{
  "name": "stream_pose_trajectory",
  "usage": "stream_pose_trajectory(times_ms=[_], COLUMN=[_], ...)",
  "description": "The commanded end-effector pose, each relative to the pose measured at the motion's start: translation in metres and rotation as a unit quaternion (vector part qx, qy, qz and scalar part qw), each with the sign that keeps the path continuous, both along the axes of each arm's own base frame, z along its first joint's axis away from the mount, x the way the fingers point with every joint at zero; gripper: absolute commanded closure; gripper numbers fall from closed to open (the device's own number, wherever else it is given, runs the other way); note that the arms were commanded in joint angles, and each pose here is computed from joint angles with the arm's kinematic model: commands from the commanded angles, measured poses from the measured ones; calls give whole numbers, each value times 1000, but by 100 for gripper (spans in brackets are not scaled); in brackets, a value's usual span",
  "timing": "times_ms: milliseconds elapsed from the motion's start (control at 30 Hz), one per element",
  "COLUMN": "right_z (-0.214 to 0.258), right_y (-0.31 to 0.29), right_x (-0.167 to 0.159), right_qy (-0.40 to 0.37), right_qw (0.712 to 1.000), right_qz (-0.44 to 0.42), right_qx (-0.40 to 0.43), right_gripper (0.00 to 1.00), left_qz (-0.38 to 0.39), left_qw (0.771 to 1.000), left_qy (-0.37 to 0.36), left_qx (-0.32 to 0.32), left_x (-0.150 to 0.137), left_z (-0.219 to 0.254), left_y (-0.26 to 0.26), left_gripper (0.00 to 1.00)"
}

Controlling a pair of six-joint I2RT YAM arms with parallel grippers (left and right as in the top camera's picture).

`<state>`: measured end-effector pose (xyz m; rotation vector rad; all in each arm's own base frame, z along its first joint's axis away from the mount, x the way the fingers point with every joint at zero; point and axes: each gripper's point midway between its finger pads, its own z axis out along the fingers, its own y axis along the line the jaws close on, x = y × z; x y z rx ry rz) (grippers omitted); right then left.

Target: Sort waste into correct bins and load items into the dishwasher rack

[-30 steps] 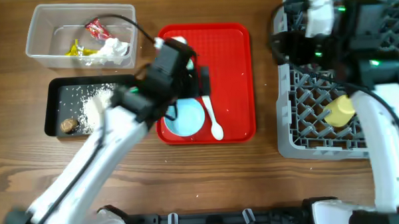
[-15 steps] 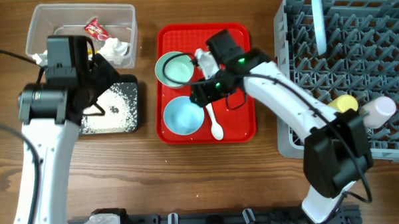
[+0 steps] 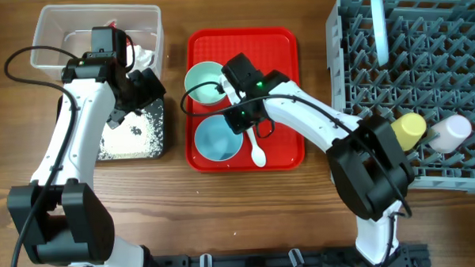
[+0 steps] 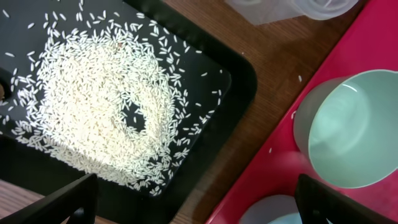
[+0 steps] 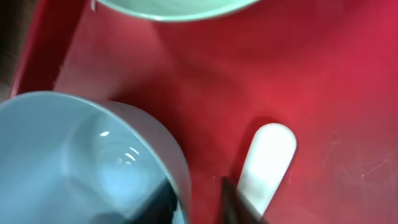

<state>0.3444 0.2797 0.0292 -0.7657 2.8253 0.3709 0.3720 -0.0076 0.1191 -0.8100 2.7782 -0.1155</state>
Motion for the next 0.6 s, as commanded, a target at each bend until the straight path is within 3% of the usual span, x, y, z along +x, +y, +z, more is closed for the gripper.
stream_pose_trajectory(times_ms=[0, 133, 267, 333, 433, 567], right_z=[-4, 25, 108, 156, 221, 227], right_y=[-3, -15, -60, -99, -168, -222], right_x=[3, 17, 45, 58, 70, 91], right_qy=[-5, -45, -141, -212, -315, -336], right_qw=[1000, 999, 986, 967, 917, 896], right_qz=[-5, -24, -83, -129, -218, -247], right_qx=[-9, -13, -24, -49, -108, -151], right_gripper=[96, 96, 96, 96, 96, 96], left_qz=[-8, -8, -8, -8, -8, -8], left_qw=[1000, 1000, 1000, 1000, 1000, 1000], left_qy=[0, 0, 0, 0, 0, 0], left_qx=[-2, -2, -2, -2, -2, -2], left_x=[0, 0, 0, 0, 0, 0], left_z=[-1, -1, -1, -1, -1, -1], left_y=[0, 0, 0, 0, 0, 0], left_gripper=[0, 0, 0, 0, 0, 0])
